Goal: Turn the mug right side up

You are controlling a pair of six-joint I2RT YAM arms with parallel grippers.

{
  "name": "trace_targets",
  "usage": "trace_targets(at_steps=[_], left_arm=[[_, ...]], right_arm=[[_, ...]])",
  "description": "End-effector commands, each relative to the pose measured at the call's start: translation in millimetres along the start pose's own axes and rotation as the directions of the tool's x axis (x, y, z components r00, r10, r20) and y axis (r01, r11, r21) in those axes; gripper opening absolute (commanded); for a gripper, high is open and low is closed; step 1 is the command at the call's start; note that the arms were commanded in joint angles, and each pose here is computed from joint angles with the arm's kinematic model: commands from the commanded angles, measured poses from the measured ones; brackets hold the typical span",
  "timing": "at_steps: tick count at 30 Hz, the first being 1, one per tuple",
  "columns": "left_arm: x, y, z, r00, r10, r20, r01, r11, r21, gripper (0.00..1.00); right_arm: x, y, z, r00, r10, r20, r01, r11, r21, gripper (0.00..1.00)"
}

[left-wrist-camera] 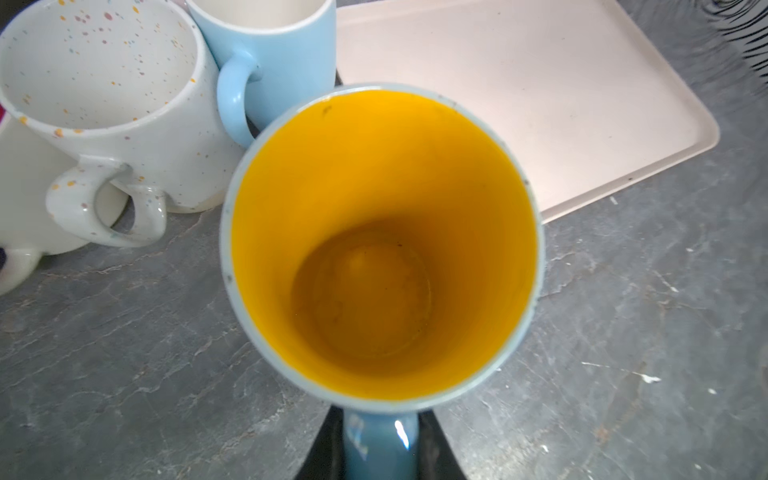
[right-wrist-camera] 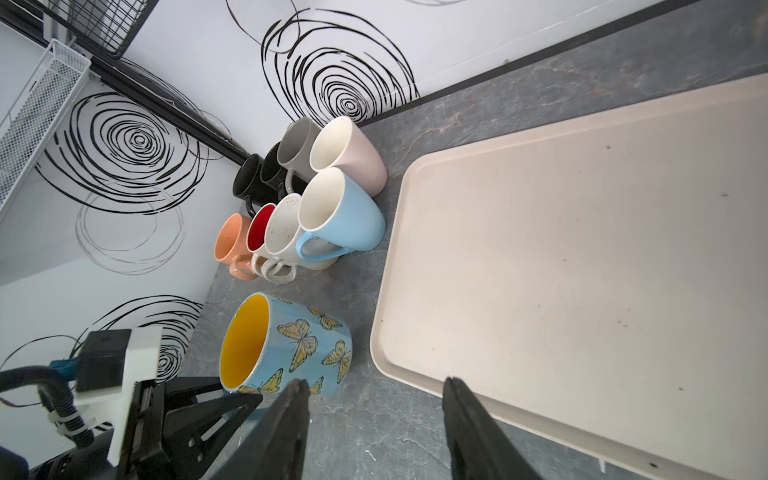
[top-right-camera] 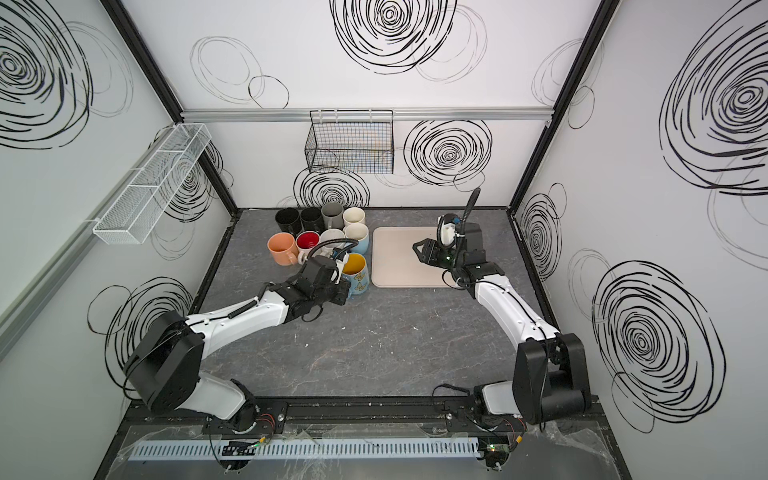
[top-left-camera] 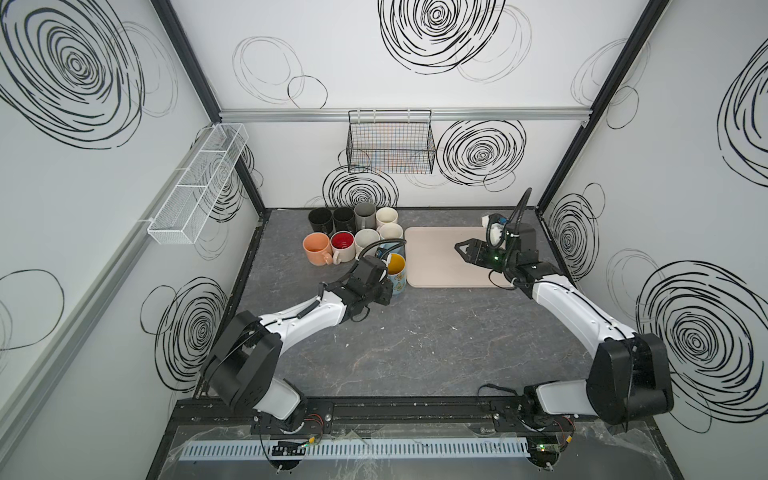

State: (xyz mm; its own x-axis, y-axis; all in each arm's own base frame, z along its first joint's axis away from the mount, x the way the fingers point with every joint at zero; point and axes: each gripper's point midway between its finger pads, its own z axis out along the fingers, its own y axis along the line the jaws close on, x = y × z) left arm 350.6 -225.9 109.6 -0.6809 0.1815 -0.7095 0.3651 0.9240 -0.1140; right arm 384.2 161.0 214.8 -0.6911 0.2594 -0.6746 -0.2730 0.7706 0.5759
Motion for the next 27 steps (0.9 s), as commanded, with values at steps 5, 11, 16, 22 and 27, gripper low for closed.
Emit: trace_targets(at_steps=[5, 11, 16, 22, 27], left_arm=[[-63, 1, 13, 0.982, 0.060, 0.179, -0.047, 0.996, -0.077, 0.00], [-72, 11, 32, 0.973, 0.014, 0.232, 0.011, 0.994, -0.109, 0.00], [-76, 14, 33, 0.966, -0.009, 0.257, 0.043, 0.991, -0.125, 0.28], [-80, 15, 18, 0.959, -0.021, 0.282, 0.061, 0.989, -0.133, 0.50], [-94, 14, -16, 0.943, -0.022, 0.333, 0.066, 0.990, -0.121, 0.56]], right_arm=[[-10, -30, -28, 0.994, -0.076, 0.081, 0.059, 0.979, 0.193, 0.56], [-36, -39, -71, 0.958, -0.178, 0.225, 0.091, 0.931, 0.353, 0.60], [-54, -44, -118, 0.865, -0.291, 0.409, 0.076, 0.881, 0.467, 0.70], [-59, -55, -162, 0.744, -0.402, 0.534, 0.031, 0.819, 0.573, 0.86], [-64, -65, -173, 0.731, -0.441, 0.520, 0.015, 0.773, 0.634, 0.96]])
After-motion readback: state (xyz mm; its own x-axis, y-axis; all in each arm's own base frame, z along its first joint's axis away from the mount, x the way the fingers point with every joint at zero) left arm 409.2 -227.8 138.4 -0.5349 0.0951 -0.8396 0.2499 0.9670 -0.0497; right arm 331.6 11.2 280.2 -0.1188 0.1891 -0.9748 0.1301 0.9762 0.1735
